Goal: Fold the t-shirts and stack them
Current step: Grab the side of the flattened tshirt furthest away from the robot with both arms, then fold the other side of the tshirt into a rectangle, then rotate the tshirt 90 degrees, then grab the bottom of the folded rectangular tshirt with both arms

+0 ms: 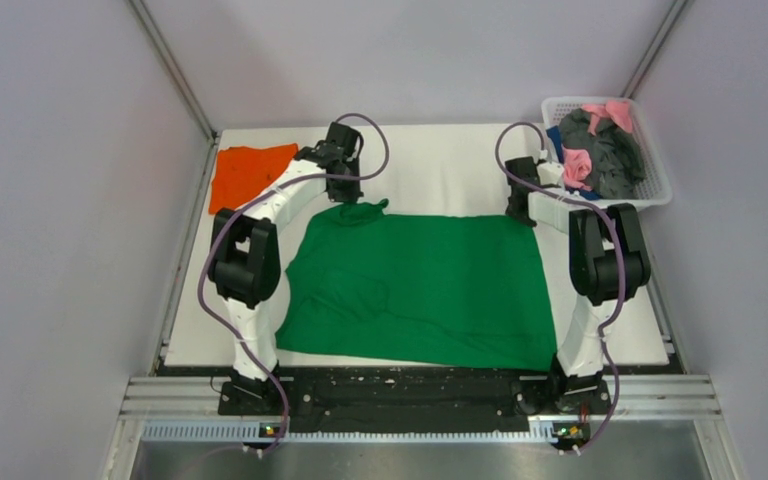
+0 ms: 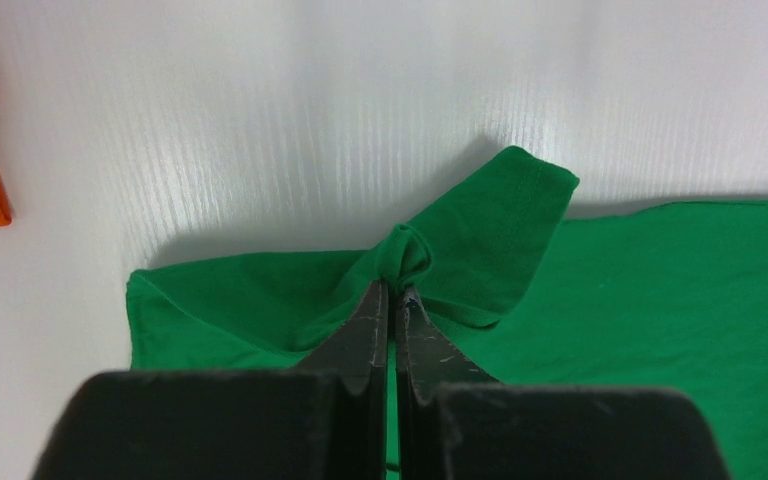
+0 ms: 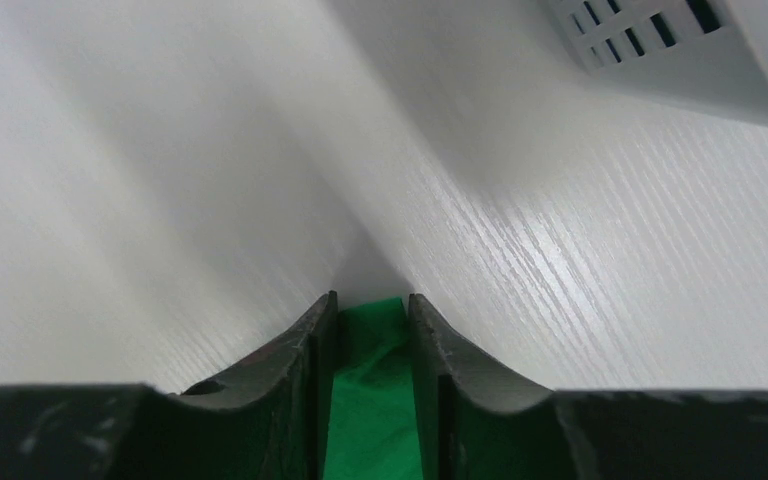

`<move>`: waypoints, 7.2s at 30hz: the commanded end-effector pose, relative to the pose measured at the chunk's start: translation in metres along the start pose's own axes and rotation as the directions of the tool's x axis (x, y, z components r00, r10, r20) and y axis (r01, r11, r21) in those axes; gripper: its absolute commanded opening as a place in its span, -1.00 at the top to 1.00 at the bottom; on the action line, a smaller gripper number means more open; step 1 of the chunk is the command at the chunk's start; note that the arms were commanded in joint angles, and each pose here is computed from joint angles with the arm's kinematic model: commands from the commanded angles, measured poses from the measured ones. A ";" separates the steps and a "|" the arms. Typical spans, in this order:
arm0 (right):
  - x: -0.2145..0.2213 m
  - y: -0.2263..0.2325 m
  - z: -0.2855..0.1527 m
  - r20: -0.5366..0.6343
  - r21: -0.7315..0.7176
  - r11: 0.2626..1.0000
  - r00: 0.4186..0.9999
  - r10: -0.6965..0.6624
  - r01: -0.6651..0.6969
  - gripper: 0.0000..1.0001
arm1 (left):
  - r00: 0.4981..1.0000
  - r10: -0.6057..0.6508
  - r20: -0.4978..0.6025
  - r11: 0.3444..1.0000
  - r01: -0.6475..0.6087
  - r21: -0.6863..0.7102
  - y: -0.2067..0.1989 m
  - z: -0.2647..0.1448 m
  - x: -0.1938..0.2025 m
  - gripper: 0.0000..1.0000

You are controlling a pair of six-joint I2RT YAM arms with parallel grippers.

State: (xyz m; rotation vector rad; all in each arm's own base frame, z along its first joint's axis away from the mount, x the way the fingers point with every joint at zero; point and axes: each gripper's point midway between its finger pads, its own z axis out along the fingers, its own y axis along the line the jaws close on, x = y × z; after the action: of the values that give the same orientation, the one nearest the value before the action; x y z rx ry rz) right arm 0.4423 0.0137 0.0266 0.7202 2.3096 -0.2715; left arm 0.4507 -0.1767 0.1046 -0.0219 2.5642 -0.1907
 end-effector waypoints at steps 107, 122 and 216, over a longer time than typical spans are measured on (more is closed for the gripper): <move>0.119 -0.024 -0.200 -0.072 -0.736 0.676 0.989 -0.128 0.034 -0.97 | 0.917 -0.371 0.148 0.925 0.351 0.145 0.046 -0.202 0.184 -0.98; 0.175 -0.021 -0.173 -0.225 -0.746 0.666 0.935 -0.276 0.017 -0.97 | 0.940 -0.311 -0.140 0.938 0.327 0.113 -0.005 -0.052 0.194 -0.98; 0.218 -0.026 -0.186 -0.171 -0.622 0.762 0.918 -0.357 0.180 0.27 | 0.950 -0.224 -0.217 0.926 0.277 0.256 -0.079 -0.071 0.294 1.00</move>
State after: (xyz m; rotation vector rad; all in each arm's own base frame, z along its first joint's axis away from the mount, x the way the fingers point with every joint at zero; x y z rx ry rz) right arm 0.1994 0.1448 0.0221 0.1248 2.5230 0.3744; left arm 0.1625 -0.2616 0.0209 -0.2619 2.6766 -0.7204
